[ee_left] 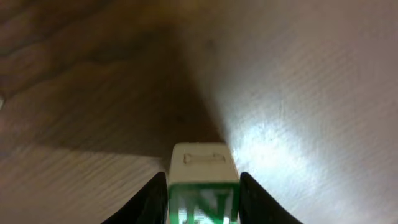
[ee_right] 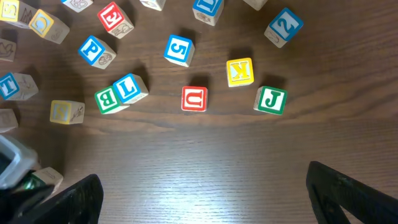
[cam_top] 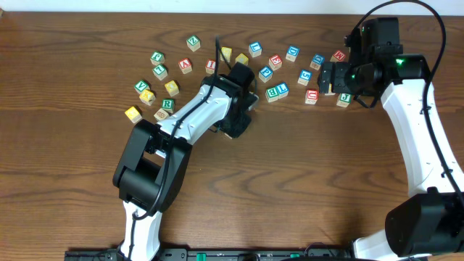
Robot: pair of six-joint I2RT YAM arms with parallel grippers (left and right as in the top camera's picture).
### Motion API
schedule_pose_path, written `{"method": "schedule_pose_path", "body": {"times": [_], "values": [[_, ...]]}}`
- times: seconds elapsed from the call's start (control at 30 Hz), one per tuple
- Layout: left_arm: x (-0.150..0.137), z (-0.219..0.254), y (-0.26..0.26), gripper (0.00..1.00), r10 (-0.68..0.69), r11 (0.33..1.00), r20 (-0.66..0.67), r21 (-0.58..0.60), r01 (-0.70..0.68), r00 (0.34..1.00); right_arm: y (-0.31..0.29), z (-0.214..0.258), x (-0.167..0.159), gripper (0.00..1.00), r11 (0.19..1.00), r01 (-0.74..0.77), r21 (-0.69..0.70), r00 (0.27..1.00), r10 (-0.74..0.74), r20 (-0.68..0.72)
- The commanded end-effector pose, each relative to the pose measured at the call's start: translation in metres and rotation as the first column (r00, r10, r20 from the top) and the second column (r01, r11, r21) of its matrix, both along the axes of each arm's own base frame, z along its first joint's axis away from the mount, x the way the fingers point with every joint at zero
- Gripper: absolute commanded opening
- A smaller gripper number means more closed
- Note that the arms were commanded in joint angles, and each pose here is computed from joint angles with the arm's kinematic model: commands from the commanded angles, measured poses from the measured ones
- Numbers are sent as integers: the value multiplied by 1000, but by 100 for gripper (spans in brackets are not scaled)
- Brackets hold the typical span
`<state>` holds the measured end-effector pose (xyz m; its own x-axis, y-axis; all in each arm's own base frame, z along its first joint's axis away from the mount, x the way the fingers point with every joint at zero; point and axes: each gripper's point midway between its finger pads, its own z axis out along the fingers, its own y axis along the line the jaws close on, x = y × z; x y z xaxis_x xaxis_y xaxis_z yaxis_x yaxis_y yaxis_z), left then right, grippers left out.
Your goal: Spell out NEURIPS
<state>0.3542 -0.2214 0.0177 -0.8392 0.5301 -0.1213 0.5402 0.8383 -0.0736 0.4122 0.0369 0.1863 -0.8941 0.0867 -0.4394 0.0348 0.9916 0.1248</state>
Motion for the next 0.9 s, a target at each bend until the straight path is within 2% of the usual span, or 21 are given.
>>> {"method": "schedule_pose_path", "body": {"times": [0.0,0.07,0.2,0.33,0.5,0.57,0.77,0.87], "values": [[2,5,-2,36,300,953,-34,-39,-302,953,0,7,3,99,1000,7,-5,1000,-7,18],[4,5,-3,36,394,917,-46,-48,-396,918,0,7,3,99,1000,7,-5,1000,-7,18],[4,5,-3,36,484,872,-64,-49,-487,873,0,7,3,99,1000,7,-5,1000,-7,18],[5,5,-1,36,491,869,-54,-43,-493,869,0,7,3,99,1000,7,-5,1000,-7,18],[13,5,13,37,503,864,27,5,-503,864,0,7,3,99,1000,7,-5,1000,-7,18],[15,5,13,37,455,890,43,7,-456,889,0,7,3,99,1000,7,-5,1000,-7,18],[21,8,10,54,336,941,73,4,-337,939,0,7,3,99,1000,7,-5,1000,-7,18],[23,12,9,57,323,946,82,-3,-323,943,0,7,3,99,1000,7,-5,1000,-7,18]]}}
